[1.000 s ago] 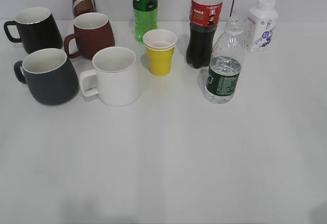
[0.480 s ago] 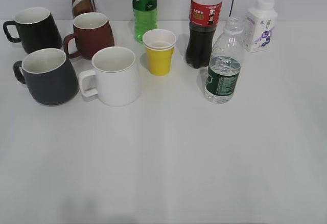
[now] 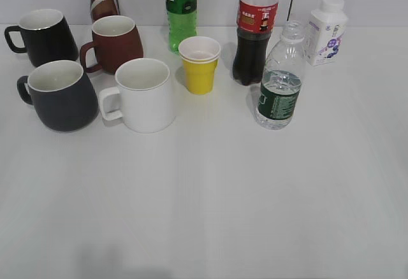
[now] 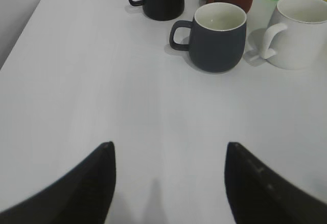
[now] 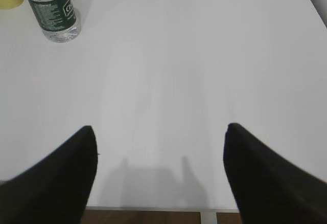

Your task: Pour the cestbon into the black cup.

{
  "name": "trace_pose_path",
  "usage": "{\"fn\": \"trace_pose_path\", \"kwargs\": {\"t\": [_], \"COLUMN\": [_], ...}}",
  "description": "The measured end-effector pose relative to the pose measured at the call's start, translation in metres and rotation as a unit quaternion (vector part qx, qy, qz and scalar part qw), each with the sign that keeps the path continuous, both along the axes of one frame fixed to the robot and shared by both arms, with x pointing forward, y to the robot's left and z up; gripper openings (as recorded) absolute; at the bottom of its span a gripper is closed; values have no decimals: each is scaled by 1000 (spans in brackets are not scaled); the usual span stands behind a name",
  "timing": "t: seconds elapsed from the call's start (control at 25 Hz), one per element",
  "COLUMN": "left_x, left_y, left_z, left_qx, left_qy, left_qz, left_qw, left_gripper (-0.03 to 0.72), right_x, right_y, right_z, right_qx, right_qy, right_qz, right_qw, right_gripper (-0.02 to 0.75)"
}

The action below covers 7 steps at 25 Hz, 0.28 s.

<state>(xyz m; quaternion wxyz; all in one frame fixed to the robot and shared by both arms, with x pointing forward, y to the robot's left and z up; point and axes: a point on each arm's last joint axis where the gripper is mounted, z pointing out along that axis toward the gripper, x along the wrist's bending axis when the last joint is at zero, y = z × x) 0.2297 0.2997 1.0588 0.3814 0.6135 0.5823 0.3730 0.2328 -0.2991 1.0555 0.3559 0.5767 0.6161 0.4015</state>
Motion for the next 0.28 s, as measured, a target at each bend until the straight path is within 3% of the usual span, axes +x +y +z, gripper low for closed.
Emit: {"fn": "trace_pose_path", "kwargs": {"t": [0.28], "left_x": [0], "left_y": [0], "left_z": [0], "left_qx": [0], "left_qy": [0], "left_qz": [0], "left_qw": [1000], "left_gripper": [482], "right_x": [0], "right_y": [0], "right_z": [0], "right_qx": [0], "right_qy": [0], "right_qz": [0], "right_qw": [1000], "right_gripper": [575]}}
